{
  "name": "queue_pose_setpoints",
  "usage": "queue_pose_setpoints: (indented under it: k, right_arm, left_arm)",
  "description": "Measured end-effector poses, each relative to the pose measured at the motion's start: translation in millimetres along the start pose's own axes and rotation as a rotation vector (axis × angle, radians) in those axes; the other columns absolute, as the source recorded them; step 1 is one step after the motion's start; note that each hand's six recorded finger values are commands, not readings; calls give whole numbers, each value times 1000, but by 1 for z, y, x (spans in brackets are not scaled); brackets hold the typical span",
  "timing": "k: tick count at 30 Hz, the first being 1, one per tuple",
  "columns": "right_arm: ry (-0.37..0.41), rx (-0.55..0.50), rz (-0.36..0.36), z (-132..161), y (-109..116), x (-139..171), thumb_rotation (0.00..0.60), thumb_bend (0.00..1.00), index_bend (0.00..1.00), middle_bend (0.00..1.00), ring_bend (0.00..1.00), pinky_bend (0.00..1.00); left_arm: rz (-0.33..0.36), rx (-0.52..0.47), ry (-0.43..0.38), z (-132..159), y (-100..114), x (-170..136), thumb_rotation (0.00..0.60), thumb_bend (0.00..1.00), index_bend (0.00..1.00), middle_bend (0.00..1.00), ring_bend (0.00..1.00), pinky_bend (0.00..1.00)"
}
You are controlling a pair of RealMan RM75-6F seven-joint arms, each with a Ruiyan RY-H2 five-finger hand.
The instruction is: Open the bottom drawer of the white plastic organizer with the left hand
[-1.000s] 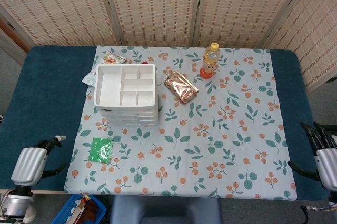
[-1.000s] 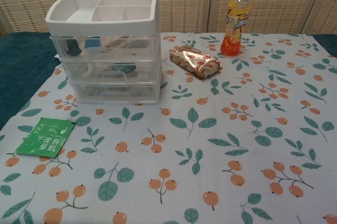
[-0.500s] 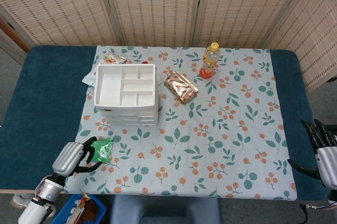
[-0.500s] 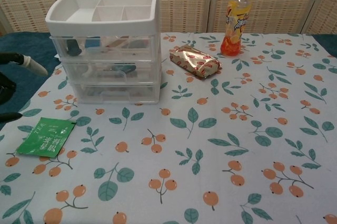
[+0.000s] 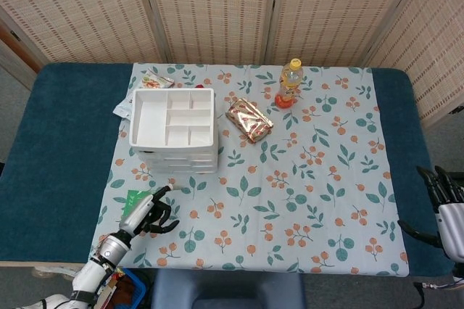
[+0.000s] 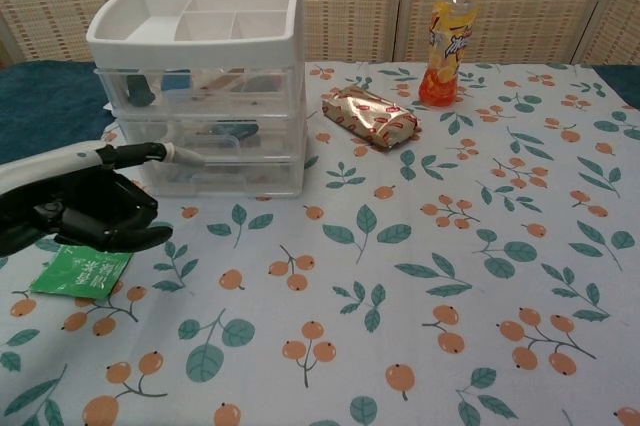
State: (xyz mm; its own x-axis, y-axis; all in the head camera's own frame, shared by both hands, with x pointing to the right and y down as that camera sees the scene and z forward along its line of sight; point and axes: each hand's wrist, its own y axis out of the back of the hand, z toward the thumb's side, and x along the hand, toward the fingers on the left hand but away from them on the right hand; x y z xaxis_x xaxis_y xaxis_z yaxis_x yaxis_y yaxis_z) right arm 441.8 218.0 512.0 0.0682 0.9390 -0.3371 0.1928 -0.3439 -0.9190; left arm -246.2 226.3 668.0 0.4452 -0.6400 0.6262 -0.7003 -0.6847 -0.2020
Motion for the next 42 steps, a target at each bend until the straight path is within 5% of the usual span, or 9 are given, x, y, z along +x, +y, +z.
queue_pose_setpoints:
  k: [17,42]
  right_arm:
    - [-12,0,-9,-3,2,4,600,121,0,117,73,132]
    - [-19,7,-16,-4,5,6,600,121,0,117,73,133]
  left_arm:
    - [191,-265,109,-22,-21,45,600,298,147,824,938,1000]
    - [266,-406,121,-18,-34,66,600,298,146,824,938,1000]
